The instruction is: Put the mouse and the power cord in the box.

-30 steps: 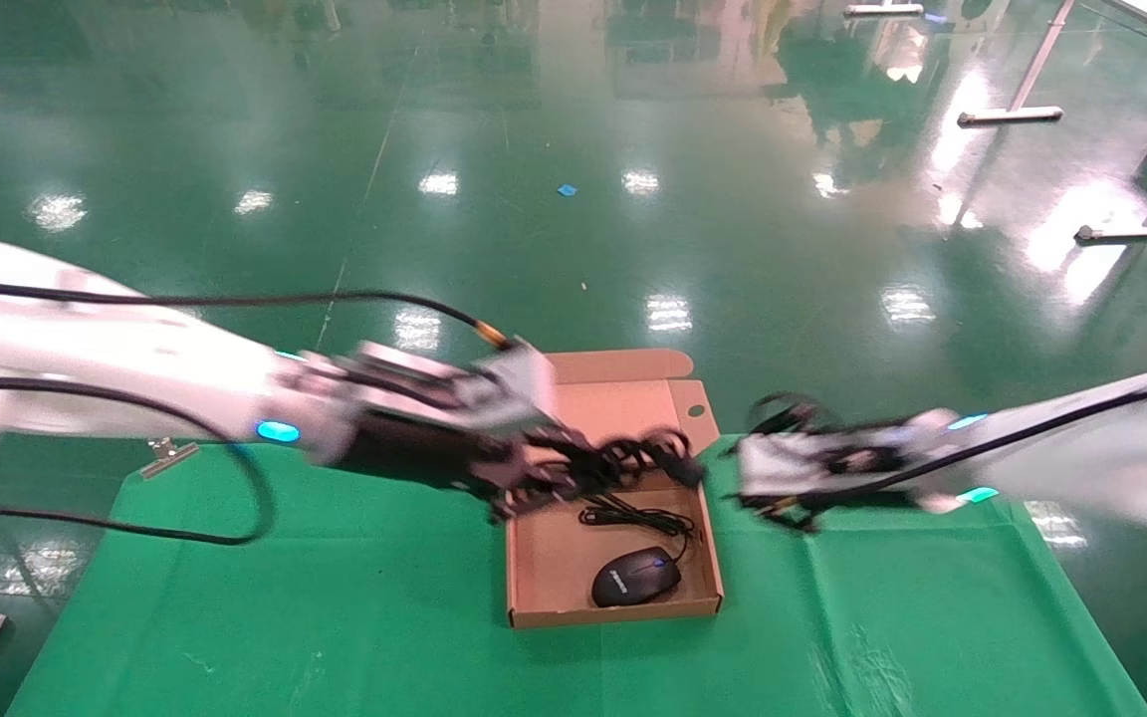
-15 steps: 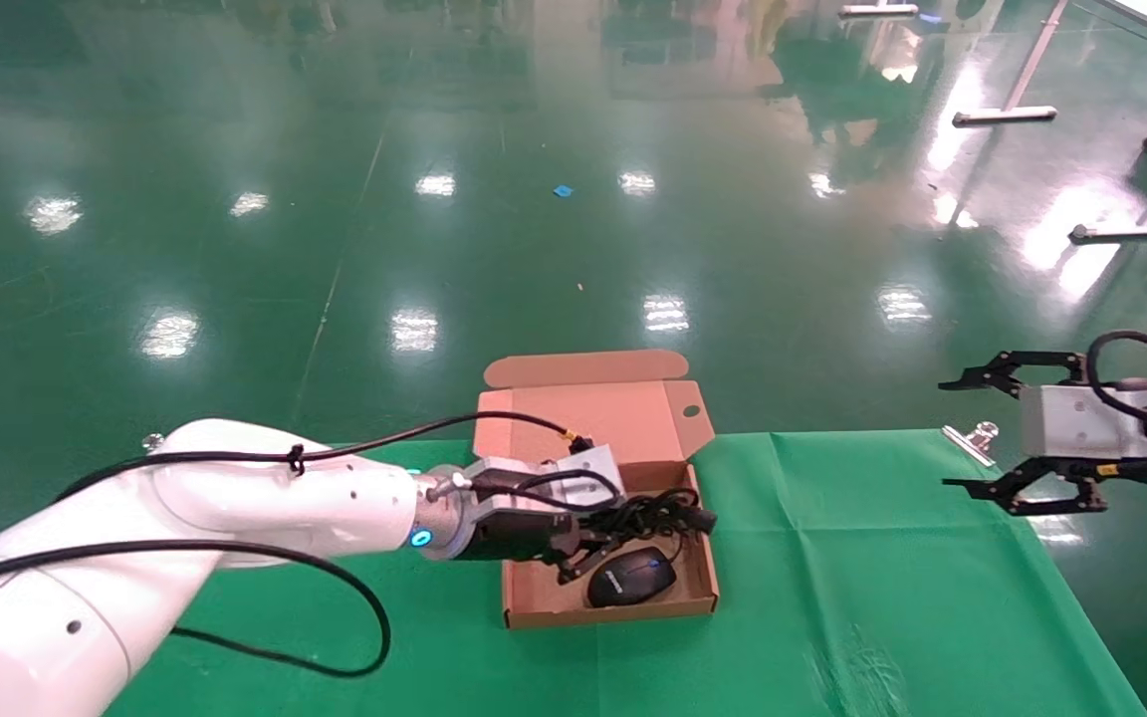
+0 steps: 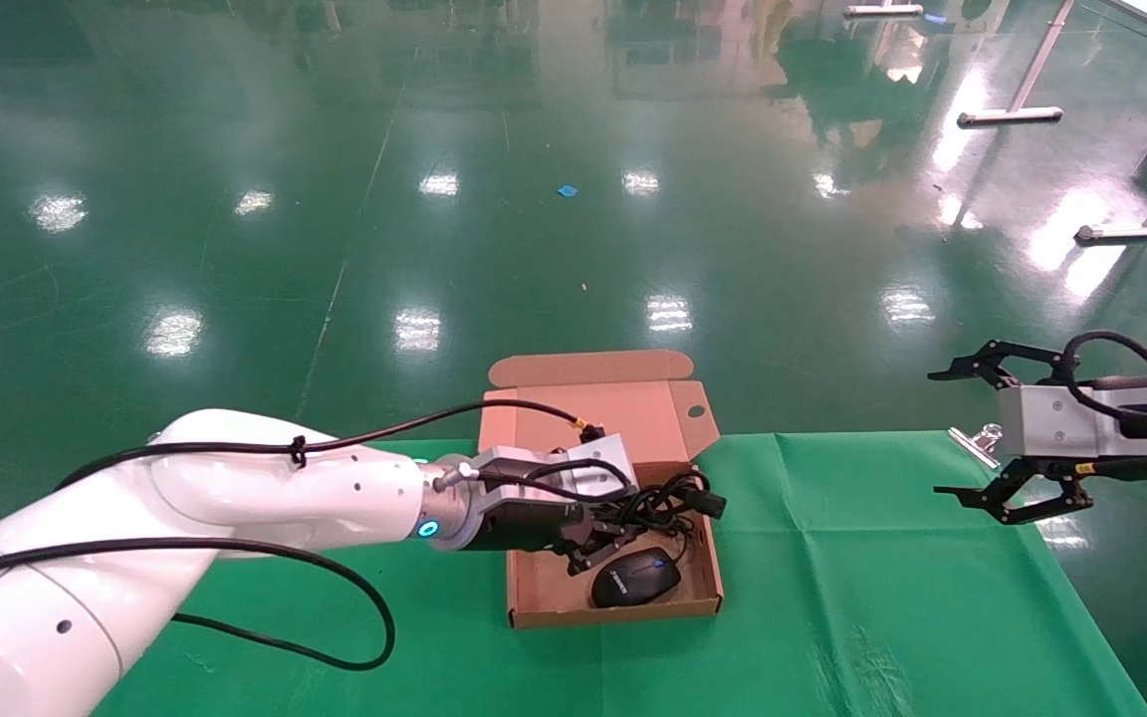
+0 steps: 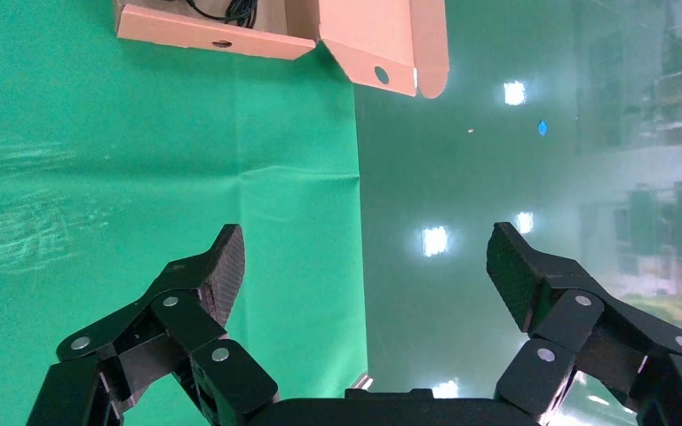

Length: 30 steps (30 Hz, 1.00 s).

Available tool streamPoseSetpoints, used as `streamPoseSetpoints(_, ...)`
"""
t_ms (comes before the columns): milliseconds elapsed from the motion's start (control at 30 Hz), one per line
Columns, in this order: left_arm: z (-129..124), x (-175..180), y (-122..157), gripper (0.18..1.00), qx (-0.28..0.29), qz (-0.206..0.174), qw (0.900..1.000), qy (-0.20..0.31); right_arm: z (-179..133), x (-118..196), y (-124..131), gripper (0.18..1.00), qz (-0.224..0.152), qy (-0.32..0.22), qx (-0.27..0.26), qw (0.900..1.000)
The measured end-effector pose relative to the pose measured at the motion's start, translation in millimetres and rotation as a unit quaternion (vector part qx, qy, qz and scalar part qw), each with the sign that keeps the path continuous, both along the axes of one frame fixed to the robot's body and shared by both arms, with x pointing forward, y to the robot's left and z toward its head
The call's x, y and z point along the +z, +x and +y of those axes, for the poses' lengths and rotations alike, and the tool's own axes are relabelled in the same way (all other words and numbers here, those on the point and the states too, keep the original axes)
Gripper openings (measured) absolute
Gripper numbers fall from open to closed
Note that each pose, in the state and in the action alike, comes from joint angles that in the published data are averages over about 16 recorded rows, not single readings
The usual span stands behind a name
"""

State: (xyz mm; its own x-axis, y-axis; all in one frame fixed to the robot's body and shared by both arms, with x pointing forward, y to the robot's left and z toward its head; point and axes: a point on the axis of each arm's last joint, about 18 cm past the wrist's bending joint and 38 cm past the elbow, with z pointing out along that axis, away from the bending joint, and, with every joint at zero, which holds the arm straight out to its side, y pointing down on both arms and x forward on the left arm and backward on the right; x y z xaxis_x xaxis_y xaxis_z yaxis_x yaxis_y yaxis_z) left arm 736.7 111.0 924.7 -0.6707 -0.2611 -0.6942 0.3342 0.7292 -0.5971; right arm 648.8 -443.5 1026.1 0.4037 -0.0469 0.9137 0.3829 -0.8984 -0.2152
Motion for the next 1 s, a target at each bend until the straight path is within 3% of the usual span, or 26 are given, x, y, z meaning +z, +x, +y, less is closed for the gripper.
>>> streamPoseSetpoints(333,11.2,-1.6,-11.8,0.458,-0.017,0.024,0.9986,-0.045,19.0,-5.5,-1.2,0.995,0.005,0.049,0.028,0.998)
streamPoseSetpoints(500,22.0,-2.0,-23.9,0.557,-0.033,0.045,0.9946,-0.087,33.6,-9.2,-5.9,1.001,0.012,0.092,0.052,0.994)
streamPoseSetpoints(1000,71.4,11.1,-74.1,0.87,-0.09,0.083,0.9717,-0.202,74.4,-18.0,-36.3,1.001,0.049,0.213,0.134,0.967)
